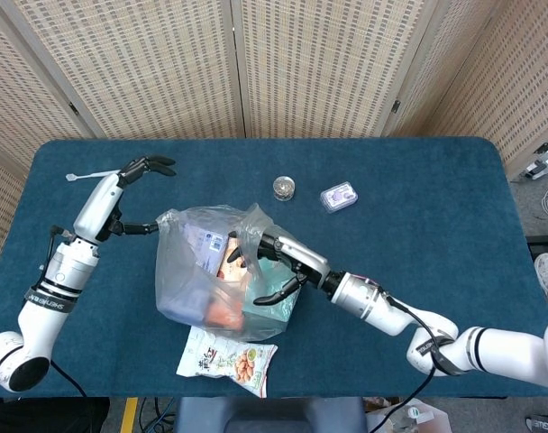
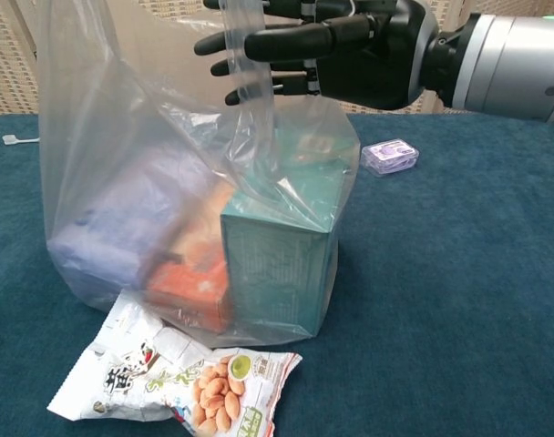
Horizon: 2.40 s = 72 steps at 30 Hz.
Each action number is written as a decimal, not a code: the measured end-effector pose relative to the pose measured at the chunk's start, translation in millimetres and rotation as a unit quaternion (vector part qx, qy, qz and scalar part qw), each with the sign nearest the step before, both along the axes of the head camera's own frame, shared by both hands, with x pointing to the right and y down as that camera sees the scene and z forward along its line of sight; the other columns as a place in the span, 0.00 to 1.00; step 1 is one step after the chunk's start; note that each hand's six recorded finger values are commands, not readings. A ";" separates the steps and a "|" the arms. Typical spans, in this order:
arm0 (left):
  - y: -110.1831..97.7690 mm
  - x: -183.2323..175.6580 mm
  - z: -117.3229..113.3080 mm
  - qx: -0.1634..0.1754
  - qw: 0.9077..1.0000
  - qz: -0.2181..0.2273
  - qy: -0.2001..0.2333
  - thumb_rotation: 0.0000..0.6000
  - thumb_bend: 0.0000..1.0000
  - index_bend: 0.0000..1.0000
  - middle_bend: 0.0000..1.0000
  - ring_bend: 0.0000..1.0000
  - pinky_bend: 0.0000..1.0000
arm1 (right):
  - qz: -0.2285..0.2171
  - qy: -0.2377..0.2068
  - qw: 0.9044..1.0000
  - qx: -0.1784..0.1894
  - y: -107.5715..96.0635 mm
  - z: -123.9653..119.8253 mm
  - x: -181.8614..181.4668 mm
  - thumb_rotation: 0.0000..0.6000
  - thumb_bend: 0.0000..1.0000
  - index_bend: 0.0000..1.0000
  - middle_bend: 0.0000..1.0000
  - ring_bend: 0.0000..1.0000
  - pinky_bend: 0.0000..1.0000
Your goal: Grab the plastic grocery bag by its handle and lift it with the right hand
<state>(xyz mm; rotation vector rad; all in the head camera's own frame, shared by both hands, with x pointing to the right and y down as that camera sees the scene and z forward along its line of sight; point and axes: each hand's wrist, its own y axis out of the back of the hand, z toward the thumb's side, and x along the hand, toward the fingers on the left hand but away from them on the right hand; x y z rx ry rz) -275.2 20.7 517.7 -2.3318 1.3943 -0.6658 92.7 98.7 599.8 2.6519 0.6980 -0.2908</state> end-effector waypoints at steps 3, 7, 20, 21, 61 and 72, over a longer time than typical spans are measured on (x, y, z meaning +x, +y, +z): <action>-1.3 -0.5 -2.4 0.005 1.000 -0.007 0.004 1.00 0.22 0.28 0.19 0.14 0.16 | 0.000 -0.005 1.000 -0.002 -0.8 -0.9 -3.8 1.00 0.10 0.13 0.26 0.19 0.27; -2.7 -2.5 -6.1 0.003 1.000 -0.016 0.014 1.00 0.22 0.29 0.19 0.14 0.16 | -0.004 -0.013 1.000 -0.006 -0.2 -2.5 -12.6 1.00 0.08 0.13 0.23 0.17 0.27; -6.1 -15.0 -16.0 0.002 0.999 -0.035 0.019 1.00 0.22 0.30 0.19 0.14 0.16 | -0.024 -0.041 0.999 -0.020 6.4 -6.7 -48.5 1.00 0.00 0.07 0.14 0.11 0.22; -6.1 -15.7 -16.4 0.002 0.999 -0.036 0.019 1.00 0.22 0.30 0.19 0.14 0.16 | -0.026 -0.044 0.998 -0.022 7.5 -6.7 -52.3 1.00 0.00 0.06 0.13 0.11 0.22; 4.1 -15.0 -28.2 -0.005 0.999 -0.035 0.006 1.00 0.22 0.30 0.19 0.14 0.16 | -0.030 -0.063 0.997 0.032 7.7 -21.6 -88.4 1.00 0.00 0.03 0.09 0.04 0.13; 11.0 -5.8 -30.1 -0.012 1.000 -0.025 0.012 1.00 0.22 0.30 0.19 0.14 0.16 | -0.024 -0.057 0.996 0.060 5.2 -23.5 -95.5 1.00 0.00 0.03 0.09 0.04 0.13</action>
